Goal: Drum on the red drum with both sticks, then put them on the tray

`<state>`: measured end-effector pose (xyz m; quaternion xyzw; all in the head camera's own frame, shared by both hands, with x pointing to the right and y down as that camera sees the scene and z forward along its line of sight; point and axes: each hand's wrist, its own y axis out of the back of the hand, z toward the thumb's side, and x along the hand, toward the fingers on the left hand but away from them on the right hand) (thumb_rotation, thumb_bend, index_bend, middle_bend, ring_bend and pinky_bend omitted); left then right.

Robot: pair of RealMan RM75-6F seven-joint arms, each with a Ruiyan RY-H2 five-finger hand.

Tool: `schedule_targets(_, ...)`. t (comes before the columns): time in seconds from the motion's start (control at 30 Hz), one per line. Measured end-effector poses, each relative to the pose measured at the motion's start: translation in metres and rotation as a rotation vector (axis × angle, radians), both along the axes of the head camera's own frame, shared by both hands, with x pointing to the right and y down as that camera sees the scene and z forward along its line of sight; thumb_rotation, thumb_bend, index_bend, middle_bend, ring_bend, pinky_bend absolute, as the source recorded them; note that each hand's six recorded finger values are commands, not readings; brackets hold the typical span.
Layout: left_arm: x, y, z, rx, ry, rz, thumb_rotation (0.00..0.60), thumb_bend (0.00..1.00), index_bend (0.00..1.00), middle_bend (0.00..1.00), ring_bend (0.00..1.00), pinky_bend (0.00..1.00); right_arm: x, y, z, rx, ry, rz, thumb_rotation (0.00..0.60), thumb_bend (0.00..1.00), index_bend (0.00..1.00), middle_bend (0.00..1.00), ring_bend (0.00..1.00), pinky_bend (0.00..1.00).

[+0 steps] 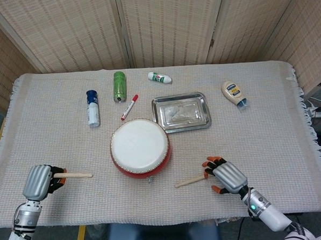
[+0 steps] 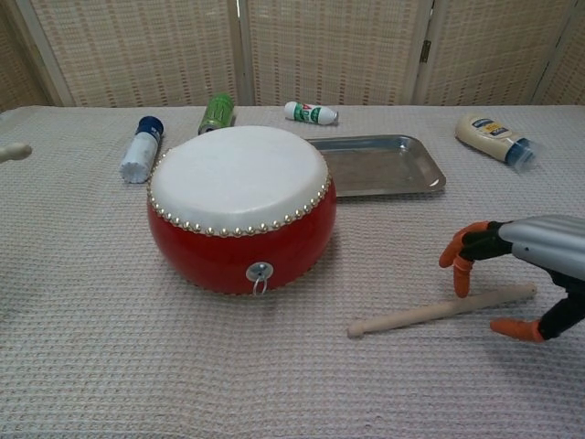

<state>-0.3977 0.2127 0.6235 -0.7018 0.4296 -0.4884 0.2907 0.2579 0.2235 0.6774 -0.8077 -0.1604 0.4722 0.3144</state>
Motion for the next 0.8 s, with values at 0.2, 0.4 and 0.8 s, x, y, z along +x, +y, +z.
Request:
schedule_targets(0.2, -0.004, 0.001, -0.002, -0.005, -0.028, -0.002, 0.600, 0.59, 1.00, 1.00, 1.00, 1.00, -0.031, -0.007, 0.021, 0.022, -0.013, -0.071, 0.600, 0.24, 0.39, 0.21, 0.05, 0.15)
schedule_targets(0.4, -0.007, 0.003, 0.001, -0.025, -0.045, 0.002, 0.600, 0.59, 1.00, 1.00, 1.00, 1.00, -0.051, -0.007, 0.031, 0.026, -0.032, -0.101, 0.600, 0.24, 0.42, 0.21, 0.05, 0.15)
schedule_targets(0.8, -0.010, 0.006, 0.003, -0.049, -0.039, -0.006, 0.600, 0.57, 1.00, 1.00, 1.00, 1.00, -0.053, -0.002, 0.044, 0.039, -0.003, -0.122, 0.600, 0.24, 0.60, 0.21, 0.06, 0.15)
